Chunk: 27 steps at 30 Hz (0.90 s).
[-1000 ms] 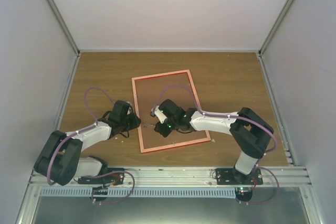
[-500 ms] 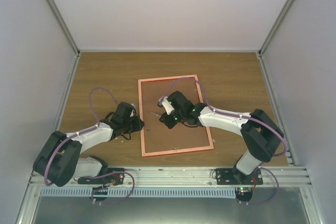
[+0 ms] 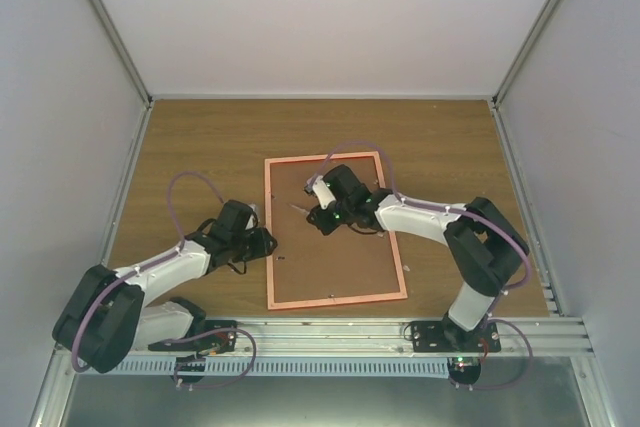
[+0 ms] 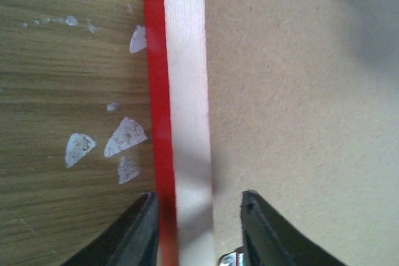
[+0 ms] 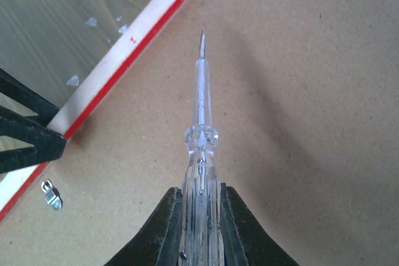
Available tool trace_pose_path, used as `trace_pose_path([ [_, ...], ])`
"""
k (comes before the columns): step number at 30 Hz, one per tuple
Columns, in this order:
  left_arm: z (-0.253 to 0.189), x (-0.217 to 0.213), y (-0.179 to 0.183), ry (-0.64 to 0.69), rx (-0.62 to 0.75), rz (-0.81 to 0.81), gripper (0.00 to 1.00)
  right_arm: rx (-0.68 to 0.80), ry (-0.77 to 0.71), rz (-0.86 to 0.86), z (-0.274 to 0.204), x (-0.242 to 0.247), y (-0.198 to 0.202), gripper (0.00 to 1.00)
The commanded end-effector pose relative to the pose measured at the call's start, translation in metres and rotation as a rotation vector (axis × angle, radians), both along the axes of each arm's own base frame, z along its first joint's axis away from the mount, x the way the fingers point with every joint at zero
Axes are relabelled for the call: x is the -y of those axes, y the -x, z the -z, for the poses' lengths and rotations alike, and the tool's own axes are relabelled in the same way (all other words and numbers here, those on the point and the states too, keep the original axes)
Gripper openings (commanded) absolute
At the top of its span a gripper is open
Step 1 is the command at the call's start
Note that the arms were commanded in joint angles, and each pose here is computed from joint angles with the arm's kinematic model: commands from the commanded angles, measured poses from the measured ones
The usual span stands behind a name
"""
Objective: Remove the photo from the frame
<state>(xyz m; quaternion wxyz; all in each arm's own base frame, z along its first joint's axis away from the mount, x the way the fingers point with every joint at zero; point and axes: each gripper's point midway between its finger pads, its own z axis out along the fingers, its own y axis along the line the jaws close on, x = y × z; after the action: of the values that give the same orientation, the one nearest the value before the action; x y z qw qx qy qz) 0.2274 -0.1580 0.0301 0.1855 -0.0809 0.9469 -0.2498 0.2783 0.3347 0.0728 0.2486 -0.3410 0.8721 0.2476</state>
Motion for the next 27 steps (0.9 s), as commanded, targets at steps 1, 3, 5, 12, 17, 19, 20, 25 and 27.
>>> trace_pose_path([
  [1,-0.025,0.003,-0.027,0.031,0.085,-0.013,0.42,0.059,-0.058,-0.030,-0.018,-0.018,-0.017,0.01],
  [3,-0.030,0.002,-0.038,0.026,0.103,-0.019,0.46,0.060,-0.056,-0.032,-0.016,-0.021,-0.022,0.01],
  [5,-0.032,0.000,-0.050,0.014,0.117,-0.025,0.47,0.055,-0.053,-0.035,-0.012,-0.024,-0.026,0.00],
  [12,-0.017,-0.006,-0.081,-0.049,0.097,-0.030,0.46,0.039,-0.054,-0.056,0.000,-0.035,-0.033,0.01],
  [17,-0.006,-0.011,-0.086,-0.083,0.075,-0.032,0.42,0.026,-0.061,-0.072,0.006,-0.039,-0.034,0.01],
  [19,-0.005,-0.010,-0.087,-0.082,0.072,-0.026,0.39,0.019,-0.058,-0.075,0.010,-0.041,-0.034,0.01],
  [20,-0.004,-0.010,-0.086,-0.081,0.068,-0.022,0.37,0.016,-0.060,-0.077,0.011,-0.042,-0.034,0.01],
  [25,0.001,-0.009,-0.084,-0.082,0.051,-0.008,0.25,0.007,-0.061,-0.080,0.015,-0.045,-0.036,0.01],
  [27,0.001,-0.007,-0.083,-0.074,0.052,-0.004,0.21,0.007,-0.058,-0.075,0.017,-0.045,-0.037,0.01],
])
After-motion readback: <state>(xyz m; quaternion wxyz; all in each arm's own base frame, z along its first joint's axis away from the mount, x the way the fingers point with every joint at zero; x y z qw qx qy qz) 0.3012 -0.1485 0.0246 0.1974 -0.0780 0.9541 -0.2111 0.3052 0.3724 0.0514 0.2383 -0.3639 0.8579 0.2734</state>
